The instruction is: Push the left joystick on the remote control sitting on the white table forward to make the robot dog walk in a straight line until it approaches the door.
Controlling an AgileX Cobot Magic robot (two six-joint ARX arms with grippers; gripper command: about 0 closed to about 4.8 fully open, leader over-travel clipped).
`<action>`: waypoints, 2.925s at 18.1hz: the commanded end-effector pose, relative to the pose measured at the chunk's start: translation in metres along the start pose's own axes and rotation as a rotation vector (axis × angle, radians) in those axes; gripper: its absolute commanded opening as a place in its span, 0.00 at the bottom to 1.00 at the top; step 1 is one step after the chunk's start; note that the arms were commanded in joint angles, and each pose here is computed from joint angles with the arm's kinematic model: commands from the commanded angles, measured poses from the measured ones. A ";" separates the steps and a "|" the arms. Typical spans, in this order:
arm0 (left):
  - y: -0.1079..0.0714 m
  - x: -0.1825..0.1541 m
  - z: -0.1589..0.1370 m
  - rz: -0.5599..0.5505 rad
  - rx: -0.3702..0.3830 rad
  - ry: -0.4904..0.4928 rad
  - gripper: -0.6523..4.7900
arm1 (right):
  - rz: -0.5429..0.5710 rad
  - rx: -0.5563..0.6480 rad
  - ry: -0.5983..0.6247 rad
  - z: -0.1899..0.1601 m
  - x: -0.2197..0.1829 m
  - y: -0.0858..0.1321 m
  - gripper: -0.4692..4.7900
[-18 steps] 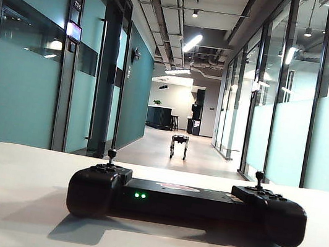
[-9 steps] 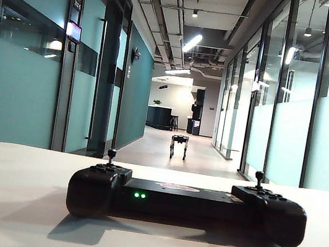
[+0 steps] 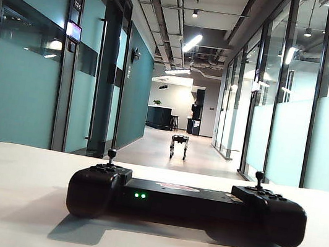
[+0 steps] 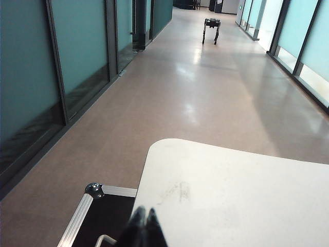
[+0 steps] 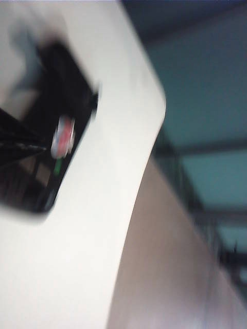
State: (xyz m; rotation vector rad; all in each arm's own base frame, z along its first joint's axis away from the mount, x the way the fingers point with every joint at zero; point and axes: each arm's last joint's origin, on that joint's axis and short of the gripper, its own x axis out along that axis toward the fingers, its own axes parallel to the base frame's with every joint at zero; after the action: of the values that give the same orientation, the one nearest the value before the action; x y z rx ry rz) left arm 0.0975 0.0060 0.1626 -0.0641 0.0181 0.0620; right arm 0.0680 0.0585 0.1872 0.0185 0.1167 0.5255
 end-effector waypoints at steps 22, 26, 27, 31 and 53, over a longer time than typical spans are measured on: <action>0.000 0.000 0.002 -0.002 0.003 -0.009 0.11 | -0.495 -0.037 -0.195 -0.013 0.000 -0.061 0.09; 0.000 0.000 0.002 -0.002 0.003 -0.009 0.11 | -0.584 -0.028 -0.195 -0.013 -0.001 -0.063 0.09; 0.000 0.000 0.002 -0.002 0.003 -0.009 0.11 | -0.588 -0.028 -0.193 -0.013 -0.001 -0.063 0.09; 0.000 0.000 0.002 -0.002 0.003 -0.009 0.11 | -0.582 -0.028 -0.193 -0.013 -0.001 -0.063 0.09; 0.000 0.000 0.002 -0.002 0.003 -0.009 0.11 | -0.579 -0.033 -0.191 -0.014 -0.003 -0.066 0.09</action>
State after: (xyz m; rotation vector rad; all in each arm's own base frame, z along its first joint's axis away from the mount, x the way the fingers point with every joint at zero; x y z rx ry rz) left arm 0.0975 0.0059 0.1627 -0.0641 0.0177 0.0613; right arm 0.0971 -0.0004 0.1714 0.0051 -0.0662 -0.0564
